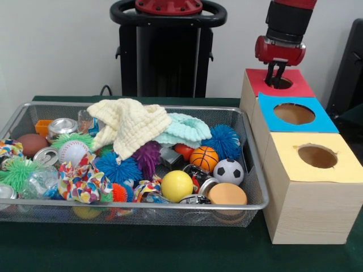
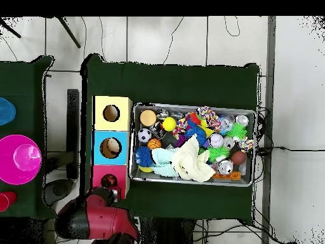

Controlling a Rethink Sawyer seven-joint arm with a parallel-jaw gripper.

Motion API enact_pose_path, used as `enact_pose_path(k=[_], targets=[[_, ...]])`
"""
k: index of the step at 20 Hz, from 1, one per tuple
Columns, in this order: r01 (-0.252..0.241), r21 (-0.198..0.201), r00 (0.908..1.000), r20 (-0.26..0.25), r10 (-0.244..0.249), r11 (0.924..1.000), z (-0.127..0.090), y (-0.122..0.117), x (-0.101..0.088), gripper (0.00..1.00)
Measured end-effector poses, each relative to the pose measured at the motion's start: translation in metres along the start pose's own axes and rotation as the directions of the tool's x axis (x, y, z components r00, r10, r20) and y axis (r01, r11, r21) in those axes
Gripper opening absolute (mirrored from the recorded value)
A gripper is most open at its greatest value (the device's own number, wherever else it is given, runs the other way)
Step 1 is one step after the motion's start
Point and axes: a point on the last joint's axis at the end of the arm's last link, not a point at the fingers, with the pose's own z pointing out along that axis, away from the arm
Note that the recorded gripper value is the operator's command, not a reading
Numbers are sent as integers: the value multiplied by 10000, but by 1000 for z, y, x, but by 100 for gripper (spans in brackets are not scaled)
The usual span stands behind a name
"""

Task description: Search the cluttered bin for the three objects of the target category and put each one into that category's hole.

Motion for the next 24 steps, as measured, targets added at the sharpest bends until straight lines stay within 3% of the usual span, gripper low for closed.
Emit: enact_pose_path(k=[13,14,19,24], targets=[[-38,-210,9999,-114,36,9998,8,5,0,0],[-28,-232,9999,-109,25,9997,9,6,0,100],[-149,-221,9996,256,155,9996,7,3,-11,100],[-142,-235,9996,259,148,9996,7,3,-11,100]])
